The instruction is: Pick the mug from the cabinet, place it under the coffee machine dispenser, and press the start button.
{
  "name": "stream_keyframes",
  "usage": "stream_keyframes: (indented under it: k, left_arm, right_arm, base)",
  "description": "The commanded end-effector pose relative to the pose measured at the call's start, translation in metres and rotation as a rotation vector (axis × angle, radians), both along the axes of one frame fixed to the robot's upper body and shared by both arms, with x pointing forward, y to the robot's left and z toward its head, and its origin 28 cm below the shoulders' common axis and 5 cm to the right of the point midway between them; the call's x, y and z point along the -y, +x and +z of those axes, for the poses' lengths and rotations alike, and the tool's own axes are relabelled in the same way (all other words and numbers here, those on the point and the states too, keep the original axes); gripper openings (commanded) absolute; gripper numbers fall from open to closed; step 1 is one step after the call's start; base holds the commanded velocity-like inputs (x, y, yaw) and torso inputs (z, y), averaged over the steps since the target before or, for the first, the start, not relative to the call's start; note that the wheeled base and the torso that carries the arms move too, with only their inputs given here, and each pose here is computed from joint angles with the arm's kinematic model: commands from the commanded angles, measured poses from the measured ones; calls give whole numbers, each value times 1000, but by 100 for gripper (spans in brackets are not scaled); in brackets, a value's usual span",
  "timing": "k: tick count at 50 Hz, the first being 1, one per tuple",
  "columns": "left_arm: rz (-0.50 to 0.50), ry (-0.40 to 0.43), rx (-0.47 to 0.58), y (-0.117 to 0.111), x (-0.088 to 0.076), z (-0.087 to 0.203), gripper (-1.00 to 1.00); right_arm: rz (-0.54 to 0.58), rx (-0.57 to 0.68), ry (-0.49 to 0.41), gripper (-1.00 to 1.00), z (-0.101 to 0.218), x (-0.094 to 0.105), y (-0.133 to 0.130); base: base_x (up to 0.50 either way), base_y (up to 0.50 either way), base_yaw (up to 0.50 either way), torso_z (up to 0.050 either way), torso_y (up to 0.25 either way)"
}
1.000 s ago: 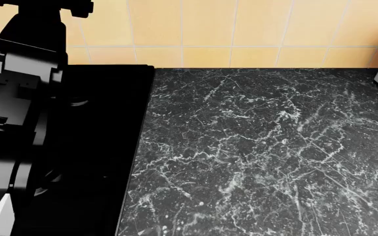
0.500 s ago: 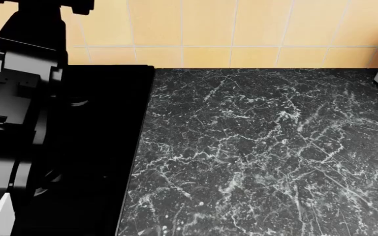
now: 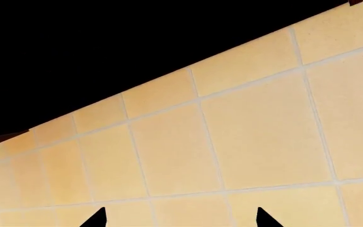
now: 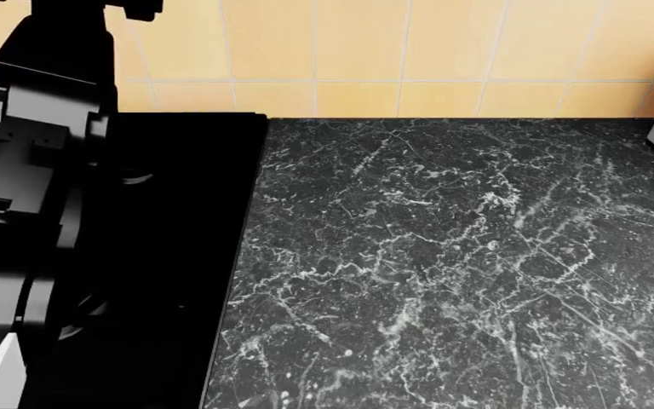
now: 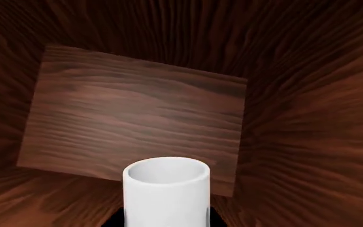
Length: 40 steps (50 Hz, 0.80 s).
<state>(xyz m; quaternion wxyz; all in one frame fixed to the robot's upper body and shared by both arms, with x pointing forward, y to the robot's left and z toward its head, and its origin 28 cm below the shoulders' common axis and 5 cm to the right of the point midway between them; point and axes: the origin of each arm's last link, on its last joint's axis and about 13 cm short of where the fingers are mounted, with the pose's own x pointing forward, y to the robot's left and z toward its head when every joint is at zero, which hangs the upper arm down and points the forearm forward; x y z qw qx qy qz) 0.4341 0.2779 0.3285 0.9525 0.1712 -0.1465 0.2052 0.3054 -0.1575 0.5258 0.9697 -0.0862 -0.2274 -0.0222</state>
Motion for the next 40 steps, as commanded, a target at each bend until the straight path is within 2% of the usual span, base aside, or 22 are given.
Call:
stream_keyframes:
  k: [1,6,40]
  left_arm:
    - [0,0,3,0,1,1,100]
    - [-1,0,3,0,1,1,100]
    - [-8,-10,-1,0,2,0,100]
  right_arm:
    - [-14,42,13,-100,4,3,-5]
    - [-19,47,14,-100,3,4,-5]
    - [-13,43,19,-100,-4,5,-2]
  base:
    - [0,0,0,0,0]
    - [-113,0,0,0,0]
    - [-500,1,0,0,0]
